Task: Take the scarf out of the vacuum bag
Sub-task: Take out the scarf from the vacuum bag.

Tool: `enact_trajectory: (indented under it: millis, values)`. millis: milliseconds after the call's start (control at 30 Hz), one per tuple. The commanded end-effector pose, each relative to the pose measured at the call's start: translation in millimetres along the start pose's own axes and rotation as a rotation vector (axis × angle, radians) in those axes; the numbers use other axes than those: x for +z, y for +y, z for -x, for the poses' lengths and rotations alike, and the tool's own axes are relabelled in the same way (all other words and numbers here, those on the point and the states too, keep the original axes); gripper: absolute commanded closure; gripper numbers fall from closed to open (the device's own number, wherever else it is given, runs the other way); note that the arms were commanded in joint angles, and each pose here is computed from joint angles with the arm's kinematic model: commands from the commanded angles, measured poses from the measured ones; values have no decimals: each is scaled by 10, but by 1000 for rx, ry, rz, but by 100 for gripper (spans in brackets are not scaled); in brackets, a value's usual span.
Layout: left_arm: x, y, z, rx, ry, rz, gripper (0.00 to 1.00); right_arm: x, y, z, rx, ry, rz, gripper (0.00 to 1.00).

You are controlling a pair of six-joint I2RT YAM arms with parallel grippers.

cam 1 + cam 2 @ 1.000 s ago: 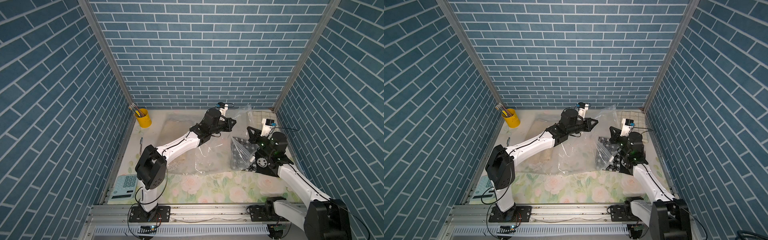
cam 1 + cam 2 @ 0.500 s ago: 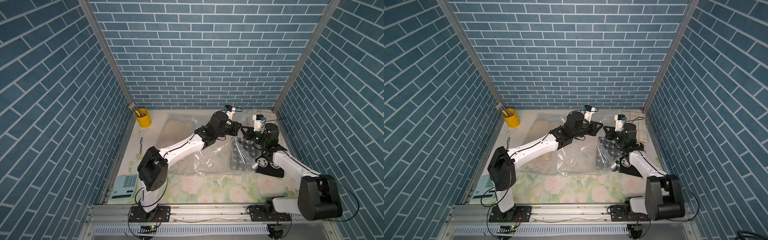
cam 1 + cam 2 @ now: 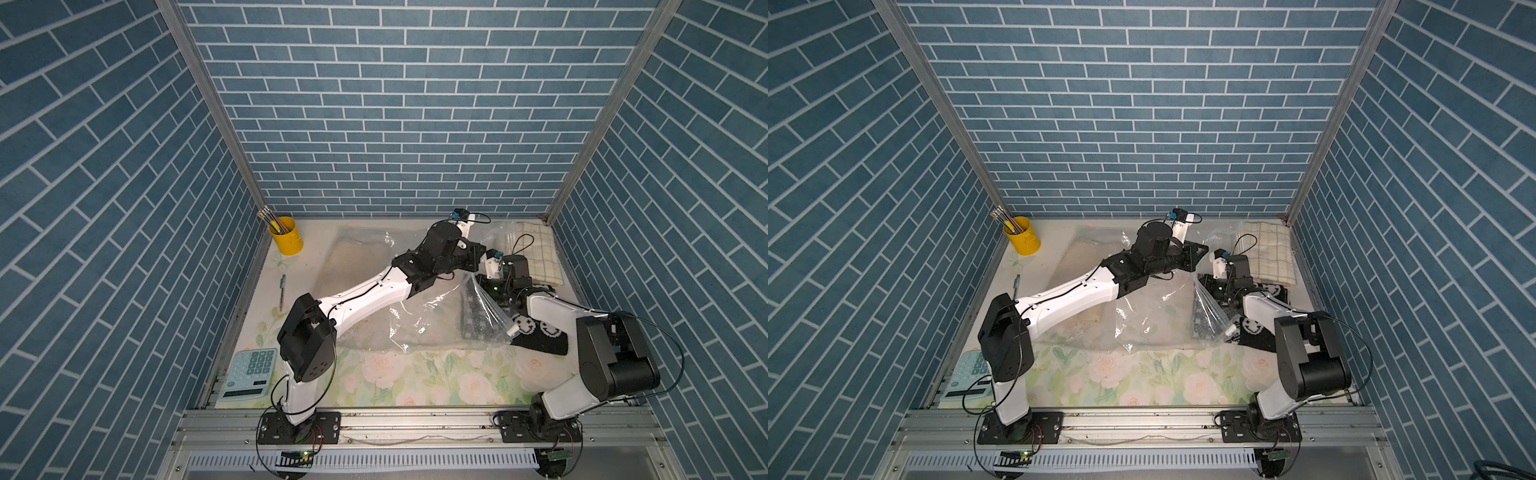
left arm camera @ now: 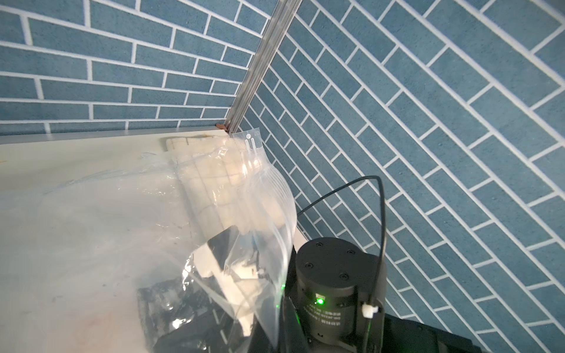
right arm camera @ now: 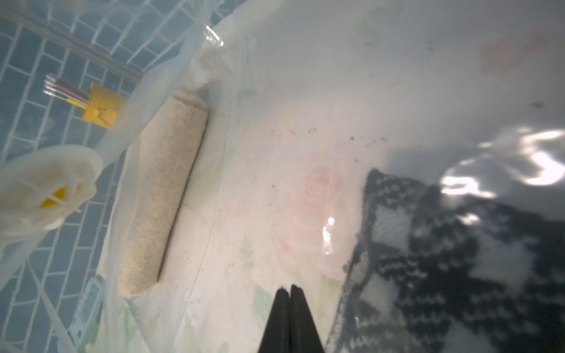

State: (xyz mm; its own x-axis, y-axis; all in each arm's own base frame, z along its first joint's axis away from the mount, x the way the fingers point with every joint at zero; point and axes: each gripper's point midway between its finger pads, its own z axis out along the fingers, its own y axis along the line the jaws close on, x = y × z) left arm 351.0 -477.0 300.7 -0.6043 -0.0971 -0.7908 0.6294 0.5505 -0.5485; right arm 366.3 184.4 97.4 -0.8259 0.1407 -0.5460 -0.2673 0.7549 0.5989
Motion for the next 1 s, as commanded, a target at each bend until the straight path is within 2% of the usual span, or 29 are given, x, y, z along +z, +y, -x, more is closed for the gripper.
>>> enact_trajectory:
  millis: [0,167,300,633,767,867,900,967]
  values:
    - [-53,-290,203,36,-53,-71,100,95,235,13,-57,32,81,100]
    - [-152,-618,441,72,-86,-150,100,371,511,-80,-48,107,202,97]
    - [-282,-881,654,96,-128,-194,100,638,622,-181,-54,156,209,95]
    - [-367,-930,720,118,-153,-184,100,957,629,-385,15,221,206,92]
    - [-409,-927,762,127,-167,-168,100,1015,674,-408,41,240,225,73]
    - [-457,-941,800,135,-178,-162,100,1039,752,-393,80,233,275,63]
    - [-482,-950,820,136,-183,-163,100,1046,803,-391,102,225,310,48]
    - [-528,-973,861,139,-195,-164,100,1072,857,-397,133,221,345,39]
